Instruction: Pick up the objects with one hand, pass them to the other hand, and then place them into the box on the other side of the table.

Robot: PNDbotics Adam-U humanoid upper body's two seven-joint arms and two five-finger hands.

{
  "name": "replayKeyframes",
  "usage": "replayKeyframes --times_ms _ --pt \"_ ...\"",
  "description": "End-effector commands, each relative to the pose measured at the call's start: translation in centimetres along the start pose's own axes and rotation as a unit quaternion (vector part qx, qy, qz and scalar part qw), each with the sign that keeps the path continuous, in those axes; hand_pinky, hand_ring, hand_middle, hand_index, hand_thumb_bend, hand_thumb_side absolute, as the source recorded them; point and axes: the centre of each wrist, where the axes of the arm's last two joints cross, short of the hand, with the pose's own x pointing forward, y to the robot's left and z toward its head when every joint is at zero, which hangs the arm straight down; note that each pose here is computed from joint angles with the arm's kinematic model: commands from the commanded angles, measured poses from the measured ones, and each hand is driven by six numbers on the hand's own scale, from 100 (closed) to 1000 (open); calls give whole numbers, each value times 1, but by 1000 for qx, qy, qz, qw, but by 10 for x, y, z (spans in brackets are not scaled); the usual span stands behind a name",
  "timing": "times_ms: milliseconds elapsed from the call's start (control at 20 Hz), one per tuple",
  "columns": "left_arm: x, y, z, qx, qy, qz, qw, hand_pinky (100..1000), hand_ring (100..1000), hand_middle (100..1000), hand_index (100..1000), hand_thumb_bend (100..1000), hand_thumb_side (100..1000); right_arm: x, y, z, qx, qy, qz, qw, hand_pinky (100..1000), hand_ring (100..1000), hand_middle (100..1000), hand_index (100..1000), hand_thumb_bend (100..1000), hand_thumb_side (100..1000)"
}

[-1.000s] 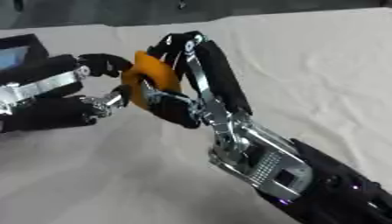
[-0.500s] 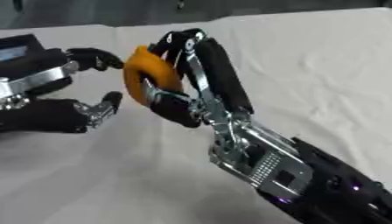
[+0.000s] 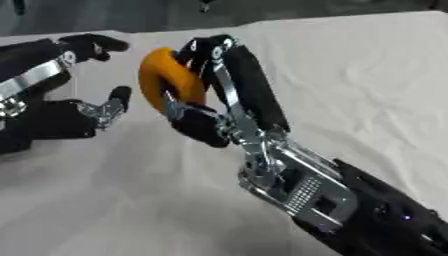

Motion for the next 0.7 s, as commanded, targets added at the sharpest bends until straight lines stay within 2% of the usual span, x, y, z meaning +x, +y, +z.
replayKeyframes --times_ms 50,500,700 --pt "-1 8 3 12 1 -6 1000 1000 941 957 987 100 682 7 -7 -3 -122 72 58 988 607 444 378 350 100 100" --pt "-3 7 4 -6 1 -4 1000 1000 948 958 987 100 817 10 -7 -4 -112 49 54 991 611 446 379 332 100 100" --pt "-4 7 4 -18 -3 -3 1000 1000 950 957 985 100 846 11 -8 -5 -103 35 54 993 611 446 380 322 100 100"
